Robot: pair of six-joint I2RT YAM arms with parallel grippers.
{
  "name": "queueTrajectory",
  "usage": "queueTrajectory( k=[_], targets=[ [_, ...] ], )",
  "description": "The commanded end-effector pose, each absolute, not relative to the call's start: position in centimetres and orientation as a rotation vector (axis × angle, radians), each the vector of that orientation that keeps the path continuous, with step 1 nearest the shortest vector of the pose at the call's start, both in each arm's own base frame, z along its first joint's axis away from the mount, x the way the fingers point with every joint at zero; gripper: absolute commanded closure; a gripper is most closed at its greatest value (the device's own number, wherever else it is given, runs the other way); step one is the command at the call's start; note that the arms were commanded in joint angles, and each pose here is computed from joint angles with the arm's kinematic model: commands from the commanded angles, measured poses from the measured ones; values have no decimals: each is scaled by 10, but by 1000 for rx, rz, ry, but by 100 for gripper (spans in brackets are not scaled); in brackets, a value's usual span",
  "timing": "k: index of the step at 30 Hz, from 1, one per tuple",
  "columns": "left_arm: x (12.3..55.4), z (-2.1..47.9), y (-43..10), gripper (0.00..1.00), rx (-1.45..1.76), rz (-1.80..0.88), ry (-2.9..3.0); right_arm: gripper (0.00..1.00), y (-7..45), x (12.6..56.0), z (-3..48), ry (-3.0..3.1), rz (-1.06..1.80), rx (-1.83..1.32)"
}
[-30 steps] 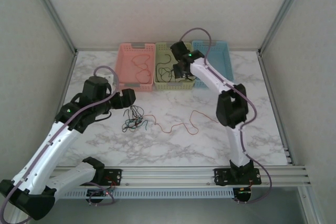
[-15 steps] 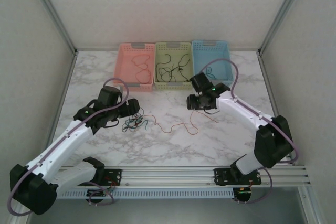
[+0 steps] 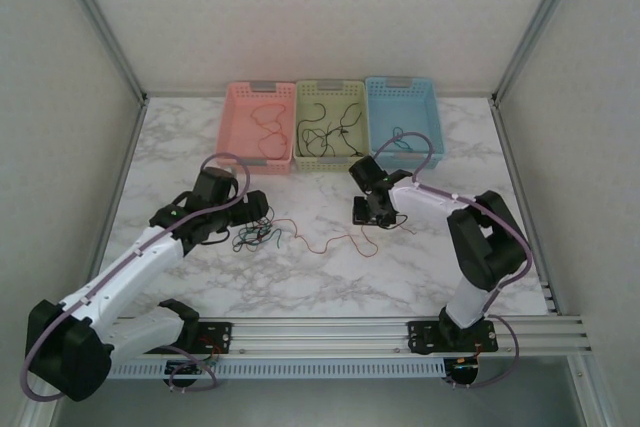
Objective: Untangle the cables
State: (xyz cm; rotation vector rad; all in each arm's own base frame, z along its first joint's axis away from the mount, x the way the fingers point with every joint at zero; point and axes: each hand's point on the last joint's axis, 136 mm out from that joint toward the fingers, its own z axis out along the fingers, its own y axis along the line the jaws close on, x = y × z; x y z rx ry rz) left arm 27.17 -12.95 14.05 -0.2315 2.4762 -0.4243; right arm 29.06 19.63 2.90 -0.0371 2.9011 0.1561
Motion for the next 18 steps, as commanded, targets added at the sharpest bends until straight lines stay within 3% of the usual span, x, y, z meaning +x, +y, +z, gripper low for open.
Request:
queueTrajectory(
  k=[1, 4, 8, 18],
  targets=[
    [277, 135, -125, 7, -271, -401, 2464, 75, 207, 297, 29, 2890, 191, -41],
    [279, 132, -126, 7, -274, -398, 2466, 100, 208, 299, 42, 2848, 223, -48],
    [283, 123, -135, 1, -291, -452, 2494, 100, 207, 307, 109, 2653, 304, -126],
    [297, 95, -133, 5, -355, -409, 2535, 100, 134, 278, 337, 2065, 414, -86]
  ],
)
